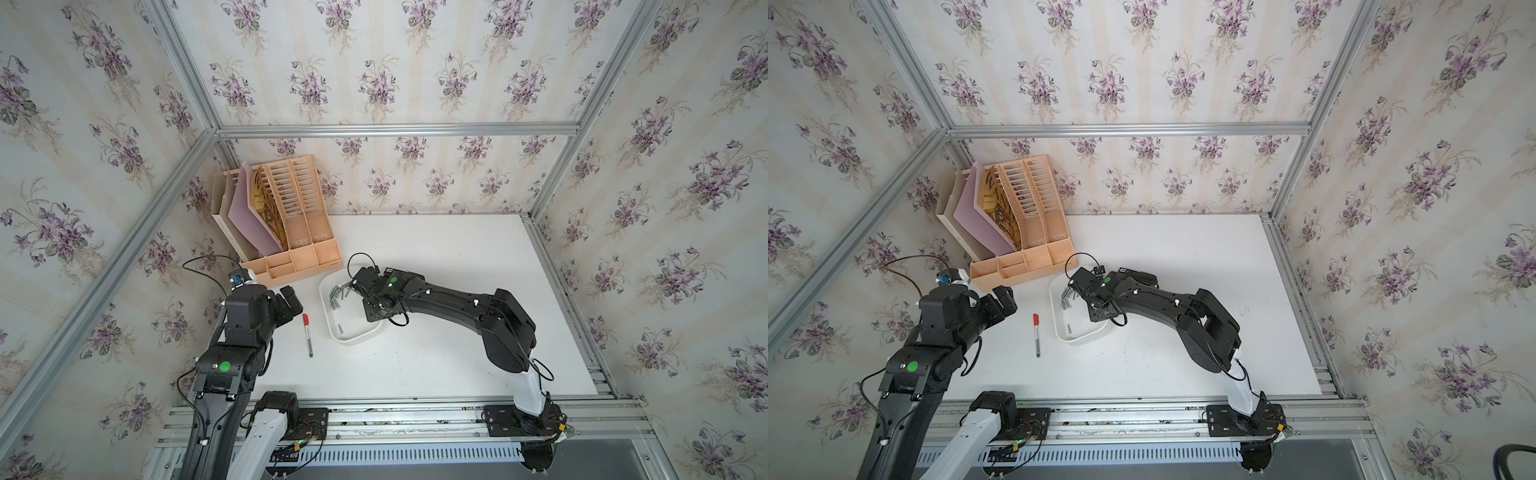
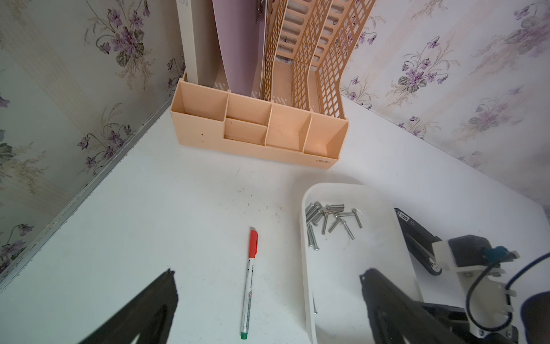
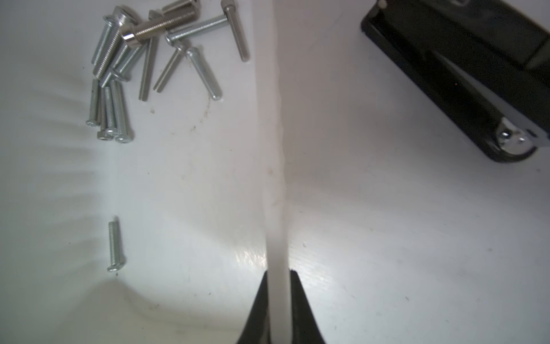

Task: Take out the screws from the storage box
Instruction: Pick up the storage box at the center of the board, then place the storage box at the center of the board, then pick up the screw from the storage box.

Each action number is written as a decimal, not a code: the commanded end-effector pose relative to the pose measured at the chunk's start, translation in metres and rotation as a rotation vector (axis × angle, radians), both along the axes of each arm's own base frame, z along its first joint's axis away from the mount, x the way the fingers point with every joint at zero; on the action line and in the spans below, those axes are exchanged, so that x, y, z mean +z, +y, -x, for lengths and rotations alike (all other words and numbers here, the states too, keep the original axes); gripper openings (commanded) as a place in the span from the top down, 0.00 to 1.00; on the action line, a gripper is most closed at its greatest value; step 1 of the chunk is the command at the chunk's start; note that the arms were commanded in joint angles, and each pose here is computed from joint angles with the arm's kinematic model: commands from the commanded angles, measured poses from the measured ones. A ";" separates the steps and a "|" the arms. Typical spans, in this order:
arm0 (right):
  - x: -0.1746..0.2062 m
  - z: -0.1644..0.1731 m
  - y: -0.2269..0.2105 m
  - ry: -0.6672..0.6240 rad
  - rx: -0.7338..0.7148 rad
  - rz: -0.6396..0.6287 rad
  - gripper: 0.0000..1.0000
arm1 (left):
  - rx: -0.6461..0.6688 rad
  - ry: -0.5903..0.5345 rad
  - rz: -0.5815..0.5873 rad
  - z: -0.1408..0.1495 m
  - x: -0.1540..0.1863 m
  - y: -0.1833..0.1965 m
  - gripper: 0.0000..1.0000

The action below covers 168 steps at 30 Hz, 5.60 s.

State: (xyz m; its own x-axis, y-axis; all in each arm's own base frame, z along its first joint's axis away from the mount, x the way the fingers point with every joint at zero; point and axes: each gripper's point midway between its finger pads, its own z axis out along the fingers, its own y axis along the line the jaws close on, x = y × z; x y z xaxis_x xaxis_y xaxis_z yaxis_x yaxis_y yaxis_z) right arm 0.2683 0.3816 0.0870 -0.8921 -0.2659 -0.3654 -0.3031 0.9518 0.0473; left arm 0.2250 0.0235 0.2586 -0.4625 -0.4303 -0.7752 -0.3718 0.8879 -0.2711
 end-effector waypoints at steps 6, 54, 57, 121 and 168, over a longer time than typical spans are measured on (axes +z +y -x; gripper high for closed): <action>0.002 0.044 -0.050 0.148 -0.081 0.058 1.00 | 0.011 -0.010 -0.011 -0.001 0.004 0.003 0.01; -0.013 0.101 -0.198 0.031 -0.364 0.177 1.00 | -0.010 0.024 0.003 -0.008 -0.004 -0.002 0.01; -0.021 0.105 -0.198 0.046 -0.359 0.149 1.00 | -0.012 0.031 0.004 -0.008 -0.005 -0.002 0.01; -0.058 -0.009 -0.139 0.025 -0.198 -0.155 0.65 | -0.473 0.260 0.209 -0.033 -0.104 -0.097 0.01; -0.022 -0.009 -0.130 -0.158 -0.120 -0.152 1.00 | -0.473 0.305 0.223 -0.033 -0.111 -0.099 0.01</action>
